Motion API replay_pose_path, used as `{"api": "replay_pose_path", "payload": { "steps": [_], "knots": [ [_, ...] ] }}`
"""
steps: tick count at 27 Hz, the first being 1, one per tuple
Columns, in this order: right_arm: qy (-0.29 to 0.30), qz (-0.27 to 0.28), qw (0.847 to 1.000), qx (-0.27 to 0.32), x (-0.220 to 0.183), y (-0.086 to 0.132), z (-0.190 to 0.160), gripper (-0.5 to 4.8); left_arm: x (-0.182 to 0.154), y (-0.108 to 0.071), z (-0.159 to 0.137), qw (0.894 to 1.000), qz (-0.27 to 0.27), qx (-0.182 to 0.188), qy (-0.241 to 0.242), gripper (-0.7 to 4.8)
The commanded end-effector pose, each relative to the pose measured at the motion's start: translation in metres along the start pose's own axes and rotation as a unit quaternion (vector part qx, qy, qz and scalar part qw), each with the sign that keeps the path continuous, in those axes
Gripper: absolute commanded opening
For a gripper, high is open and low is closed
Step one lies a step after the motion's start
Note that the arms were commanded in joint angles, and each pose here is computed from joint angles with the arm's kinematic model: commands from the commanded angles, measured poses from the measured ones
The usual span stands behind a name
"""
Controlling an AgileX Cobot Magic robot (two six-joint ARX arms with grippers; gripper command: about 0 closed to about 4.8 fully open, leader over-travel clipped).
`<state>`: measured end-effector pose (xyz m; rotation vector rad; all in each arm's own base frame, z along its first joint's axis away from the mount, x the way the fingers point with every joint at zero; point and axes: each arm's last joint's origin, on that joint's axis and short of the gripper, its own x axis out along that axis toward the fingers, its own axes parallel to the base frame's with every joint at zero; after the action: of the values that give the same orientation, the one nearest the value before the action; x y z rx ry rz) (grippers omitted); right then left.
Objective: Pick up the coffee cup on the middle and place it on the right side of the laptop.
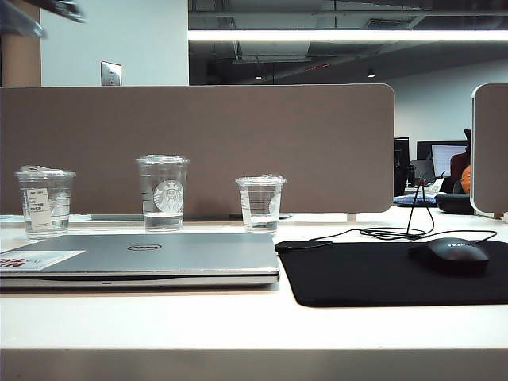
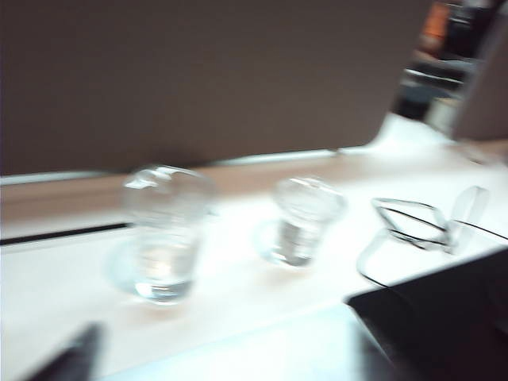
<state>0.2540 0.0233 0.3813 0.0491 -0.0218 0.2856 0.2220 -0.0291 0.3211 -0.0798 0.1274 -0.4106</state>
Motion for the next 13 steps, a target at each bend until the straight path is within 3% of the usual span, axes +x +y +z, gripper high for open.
{"api": "replay_pose_path", "payload": {
  "steps": [1,8,13],
  "knots": [
    [0.005,0.013,1.000,-0.001,0.012,0.001,-0.002,-0.05,0.024,0.001,-0.008,0.999,-0.034,-0.009,0.000,4.79],
    [0.013,0.045,0.999,0.001,0.042,-0.002,-0.010,-0.05,0.085,0.021,-0.041,0.999,-0.009,0.000,-0.031,4.79],
    [0.011,0.046,0.999,0.001,0.057,-0.005,-0.005,-0.05,0.117,0.035,-0.073,1.000,0.029,-0.004,-0.010,4.79]
  ]
}}
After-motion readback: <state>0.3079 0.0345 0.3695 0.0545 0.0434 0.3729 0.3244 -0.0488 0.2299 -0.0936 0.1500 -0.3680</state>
